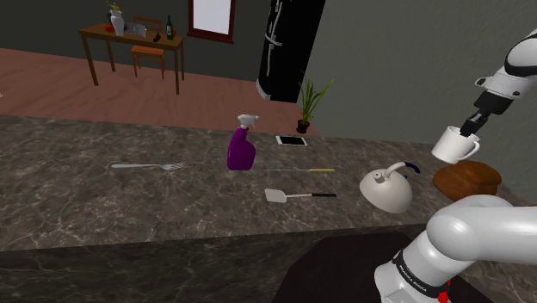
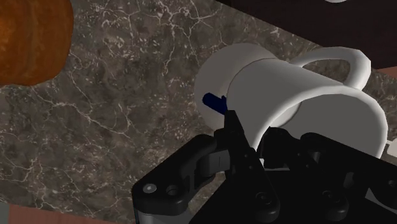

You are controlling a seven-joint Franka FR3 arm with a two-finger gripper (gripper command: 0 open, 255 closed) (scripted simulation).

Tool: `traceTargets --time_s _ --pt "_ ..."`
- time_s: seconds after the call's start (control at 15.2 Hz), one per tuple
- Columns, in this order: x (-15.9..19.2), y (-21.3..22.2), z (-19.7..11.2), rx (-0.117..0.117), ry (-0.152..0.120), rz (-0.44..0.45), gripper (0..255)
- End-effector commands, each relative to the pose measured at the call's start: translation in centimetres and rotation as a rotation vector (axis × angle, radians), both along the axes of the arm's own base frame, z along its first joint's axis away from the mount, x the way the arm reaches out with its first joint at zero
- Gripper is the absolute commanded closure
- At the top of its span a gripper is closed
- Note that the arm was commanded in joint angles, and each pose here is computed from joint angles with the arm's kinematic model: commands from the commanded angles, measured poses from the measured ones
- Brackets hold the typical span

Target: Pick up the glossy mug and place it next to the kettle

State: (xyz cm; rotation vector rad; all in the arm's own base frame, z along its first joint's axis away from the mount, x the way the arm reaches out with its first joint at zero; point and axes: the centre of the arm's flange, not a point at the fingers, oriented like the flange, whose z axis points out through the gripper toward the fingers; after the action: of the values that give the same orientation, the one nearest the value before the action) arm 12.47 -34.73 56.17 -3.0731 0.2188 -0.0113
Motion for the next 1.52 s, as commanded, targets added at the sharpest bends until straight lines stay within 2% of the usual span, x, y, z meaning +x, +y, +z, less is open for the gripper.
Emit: traceTargets --time_s 0.0,0.53,1.45 --pt "-1.6 -1.9 0.1 -0.001 0.001 0.001 255" --pt "-8.1 -10.4 0.1 -0.001 0.001 0.001 255" --pt "-8.1 -10.4 -7.3 -0.001 0.001 0.001 255"
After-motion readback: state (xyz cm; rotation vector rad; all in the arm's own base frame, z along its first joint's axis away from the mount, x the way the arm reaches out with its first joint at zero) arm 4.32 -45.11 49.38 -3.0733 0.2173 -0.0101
